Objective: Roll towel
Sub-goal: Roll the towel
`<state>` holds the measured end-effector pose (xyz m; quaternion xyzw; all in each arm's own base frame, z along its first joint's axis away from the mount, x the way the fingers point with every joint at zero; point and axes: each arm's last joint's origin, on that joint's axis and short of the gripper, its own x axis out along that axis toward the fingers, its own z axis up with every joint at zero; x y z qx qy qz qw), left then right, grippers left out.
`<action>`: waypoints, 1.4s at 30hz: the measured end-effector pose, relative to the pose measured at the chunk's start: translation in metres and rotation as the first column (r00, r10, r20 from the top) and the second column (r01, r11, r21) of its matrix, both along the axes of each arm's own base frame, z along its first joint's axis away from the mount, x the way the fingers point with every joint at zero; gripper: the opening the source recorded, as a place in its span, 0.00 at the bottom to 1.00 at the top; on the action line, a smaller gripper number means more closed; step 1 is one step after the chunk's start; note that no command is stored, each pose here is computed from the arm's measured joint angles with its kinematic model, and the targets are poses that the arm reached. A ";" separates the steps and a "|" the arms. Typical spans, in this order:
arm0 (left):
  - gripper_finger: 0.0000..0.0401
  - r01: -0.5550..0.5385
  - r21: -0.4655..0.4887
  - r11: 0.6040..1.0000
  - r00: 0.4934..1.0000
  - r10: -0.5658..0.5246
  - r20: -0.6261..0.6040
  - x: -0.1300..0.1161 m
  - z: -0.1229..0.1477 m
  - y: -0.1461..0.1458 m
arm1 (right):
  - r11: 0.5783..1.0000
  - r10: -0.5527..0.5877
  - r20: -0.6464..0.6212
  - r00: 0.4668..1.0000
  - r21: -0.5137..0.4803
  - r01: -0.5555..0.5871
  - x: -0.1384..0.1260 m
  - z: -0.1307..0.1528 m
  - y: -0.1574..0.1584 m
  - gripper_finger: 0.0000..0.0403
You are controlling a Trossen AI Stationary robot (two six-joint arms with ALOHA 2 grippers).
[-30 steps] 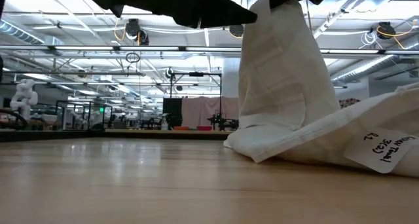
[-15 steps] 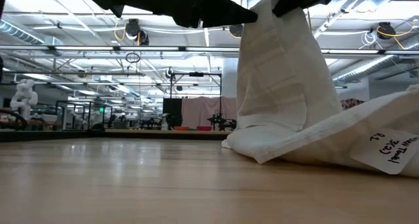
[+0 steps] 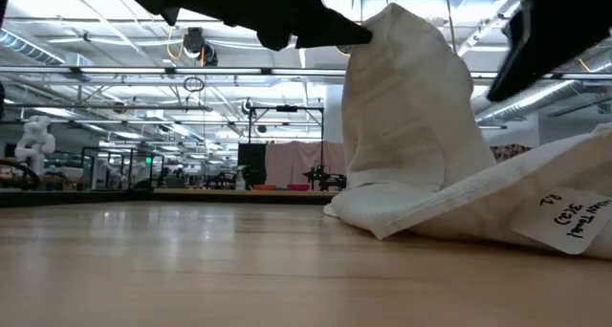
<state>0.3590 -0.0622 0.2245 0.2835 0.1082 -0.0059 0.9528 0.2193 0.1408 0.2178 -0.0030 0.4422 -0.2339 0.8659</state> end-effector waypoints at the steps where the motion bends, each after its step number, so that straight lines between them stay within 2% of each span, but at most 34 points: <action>1: 0.01 0.000 0.000 1.000 1.000 0.000 0.000 0.000 0.000 0.000 | 1.000 -0.018 0.010 1.000 -0.013 0.018 -0.002 -0.006 -0.002 0.37; 6: 0.01 -0.019 0.004 1.000 1.000 0.019 0.001 0.000 0.000 0.001 | 0.995 -0.026 0.063 0.998 -0.092 0.032 -0.006 -0.024 -0.008 0.19; 9: 0.02 -0.124 0.033 0.992 0.992 0.124 0.003 0.000 0.000 0.005 | 0.995 -0.009 0.094 0.996 -0.101 0.019 -0.003 -0.026 -0.007 0.05; 10: 0.02 -0.167 0.047 0.985 0.986 0.167 -0.005 -0.001 -0.001 0.008 | 0.995 0.001 0.104 0.995 -0.099 0.010 -0.002 -0.026 -0.006 0.03; 14: 0.02 -0.261 0.071 0.963 0.961 0.266 -0.078 -0.002 -0.008 0.022 | 0.997 0.037 0.140 0.989 -0.066 -0.028 0.004 -0.024 -0.002 0.05; 21: 0.03 -0.305 0.036 0.952 0.938 0.307 -0.159 -0.004 -0.017 0.031 | 0.990 0.104 0.115 0.988 0.088 -0.114 0.008 -0.024 0.006 0.06; 24: 0.03 -0.283 0.023 0.959 0.945 0.282 -0.166 -0.004 -0.017 0.026 | 0.995 0.079 0.105 0.991 0.046 -0.084 0.006 -0.025 0.003 0.06; 29: 0.03 -0.144 -0.003 0.990 0.970 0.141 -0.198 -0.007 -0.019 0.008 | 0.999 0.037 0.066 0.997 -0.032 -0.035 0.003 -0.033 -0.010 0.06; 32: 0.03 -0.074 0.019 0.997 0.970 0.076 -0.230 -0.010 -0.022 -0.005 | 0.998 0.028 0.042 0.999 -0.052 -0.026 -0.001 -0.046 -0.018 0.06; 38: 0.03 -0.035 0.057 0.998 0.940 0.052 -0.337 -0.018 -0.032 -0.017 | 1.000 0.022 0.046 0.999 0.005 -0.023 -0.012 -0.079 -0.031 0.08; 42: 0.03 -0.069 0.050 0.996 0.933 0.083 -0.350 -0.020 -0.033 -0.017 | 0.999 0.009 0.091 0.996 -0.041 -0.005 -0.013 -0.086 -0.037 0.16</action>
